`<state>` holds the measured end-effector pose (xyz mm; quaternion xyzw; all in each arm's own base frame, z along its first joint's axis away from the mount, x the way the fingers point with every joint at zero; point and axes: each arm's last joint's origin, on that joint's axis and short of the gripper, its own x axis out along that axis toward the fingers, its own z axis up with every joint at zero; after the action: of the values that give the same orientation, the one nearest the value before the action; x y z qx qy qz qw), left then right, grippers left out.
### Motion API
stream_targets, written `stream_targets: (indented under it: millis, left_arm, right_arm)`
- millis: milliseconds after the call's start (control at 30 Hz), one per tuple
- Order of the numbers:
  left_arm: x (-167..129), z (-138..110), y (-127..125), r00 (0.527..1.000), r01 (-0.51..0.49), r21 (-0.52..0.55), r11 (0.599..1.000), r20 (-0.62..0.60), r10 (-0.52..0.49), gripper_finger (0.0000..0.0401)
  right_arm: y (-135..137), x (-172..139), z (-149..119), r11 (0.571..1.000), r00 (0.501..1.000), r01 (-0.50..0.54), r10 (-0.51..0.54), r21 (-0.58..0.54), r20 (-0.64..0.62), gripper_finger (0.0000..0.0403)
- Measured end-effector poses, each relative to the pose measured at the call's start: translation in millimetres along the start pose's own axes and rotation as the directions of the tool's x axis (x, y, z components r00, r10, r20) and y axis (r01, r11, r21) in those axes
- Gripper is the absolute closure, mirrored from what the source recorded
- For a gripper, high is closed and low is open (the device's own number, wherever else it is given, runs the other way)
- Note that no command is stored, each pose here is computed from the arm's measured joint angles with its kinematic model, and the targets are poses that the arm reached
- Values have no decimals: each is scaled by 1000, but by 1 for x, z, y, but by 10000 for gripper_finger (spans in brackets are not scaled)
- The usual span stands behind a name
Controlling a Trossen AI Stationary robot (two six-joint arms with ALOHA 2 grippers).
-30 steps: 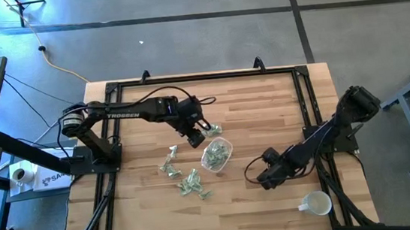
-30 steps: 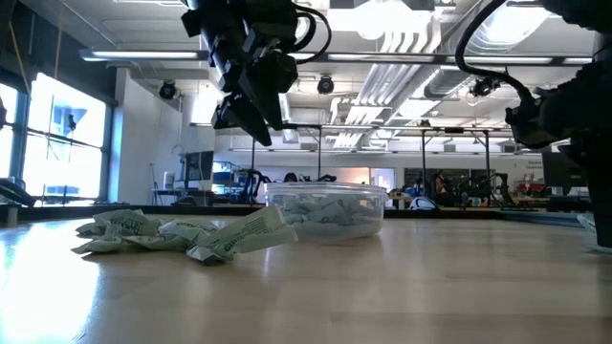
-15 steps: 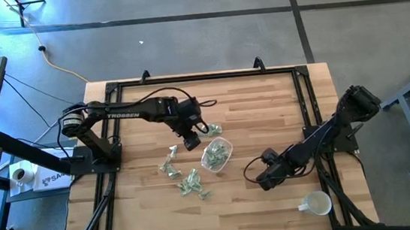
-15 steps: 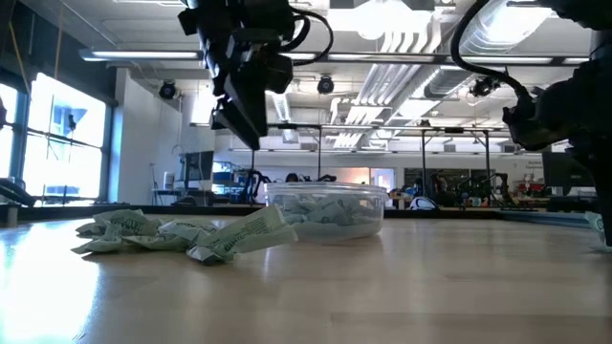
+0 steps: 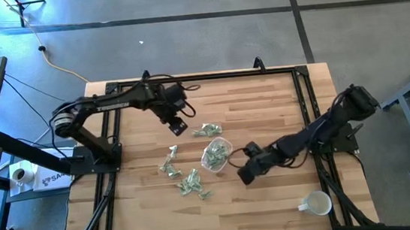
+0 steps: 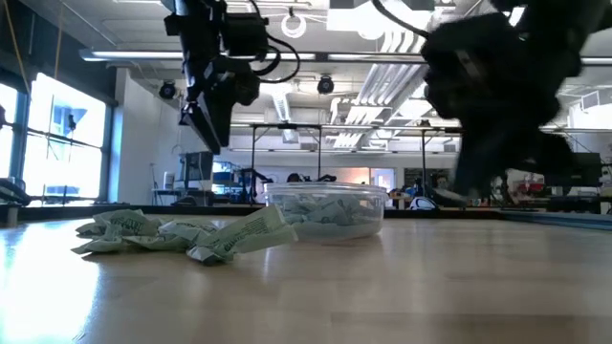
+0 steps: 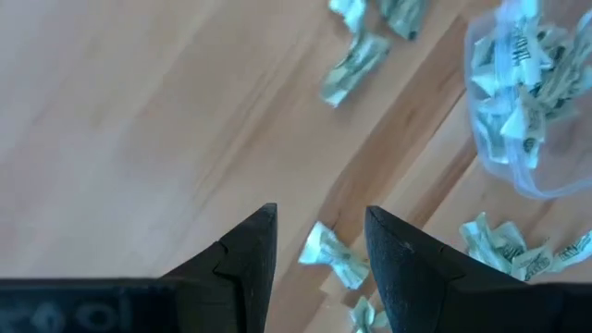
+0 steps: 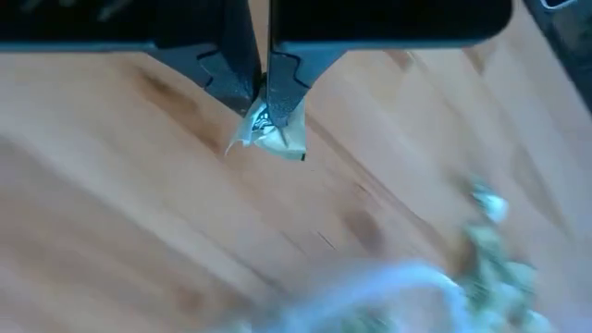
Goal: Pick and place Stevia / Truvia into bins
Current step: Put the stevia packet into the transparent bin
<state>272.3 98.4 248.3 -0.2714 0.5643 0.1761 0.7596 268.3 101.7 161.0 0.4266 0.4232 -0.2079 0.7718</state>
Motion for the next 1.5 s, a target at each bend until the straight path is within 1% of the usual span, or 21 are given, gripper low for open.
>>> stream_targets:
  millis: [167,267,367,467,567,633,733,833,900,967,1067,1167,1267,1333,1367,1433,1500]
  left_arm:
    - [-8,-17,20,999,-4,-58,998,38,6,203]
    - [-5,-27,30,999,-4,-97,995,49,9,203]
    - [1,-38,36,999,3,-132,991,51,4,203]
    - [12,-46,39,998,36,-150,988,60,-28,203]
    - [18,-46,38,991,112,-146,983,89,-100,203]
    - [20,-46,37,986,150,-140,979,94,-137,203]
    - [20,-46,37,984,161,-131,978,100,-149,203]
    - [21,-48,37,983,175,-114,978,69,-167,203]
    - [21,-50,36,984,176,-102,979,53,-171,203]
    - [22,-50,32,983,179,-68,981,54,-175,203]
    - [23,-46,22,973,206,-12,978,106,-204,203]
    - [23,-35,7,941,251,80,965,214,-262,203]
    - [26,-23,-7,888,289,169,942,320,-329,203]
    - [32,-13,-13,853,296,224,929,375,-362,203]
    - [37,-8,-14,844,292,238,926,391,-367,203]
    - [51,-2,-14,846,276,260,925,392,-362,203]
    - [67,3,-13,861,245,302,921,369,-350,203]
  right_arm:
    - [11,-5,34,996,998,-28,33,-86,51,401]
    - [17,-9,57,990,995,-46,57,-131,82,402]
    - [26,-18,82,977,988,-89,111,-192,109,402]
    - [32,-20,105,963,986,-125,148,-240,81,402]
    - [28,-11,115,960,995,-94,96,-262,-5,399]
    - [26,-4,117,959,996,-84,72,-271,-52,390]
    - [28,1,118,955,994,-101,82,-279,-78,361]
    - [30,0,119,952,996,-89,77,-292,-52,313]
    - [32,-1,119,950,997,-78,71,-301,-35,273]
    - [33,-2,120,946,997,-77,69,-314,-35,234]
    - [34,-6,118,938,1000,-13,9,-347,-13,178]
    - [39,-17,114,921,997,74,-57,-383,56,140]
    - [41,-29,105,912,994,111,-95,-395,60,123]
    - [40,-37,96,907,989,149,-139,-393,55,120]
    - [40,-41,91,903,985,175,-165,-391,59,120]
    - [38,-51,80,897,974,224,-215,-381,67,123]
    - [37,-59,69,892,962,273,-261,-361,81,126]
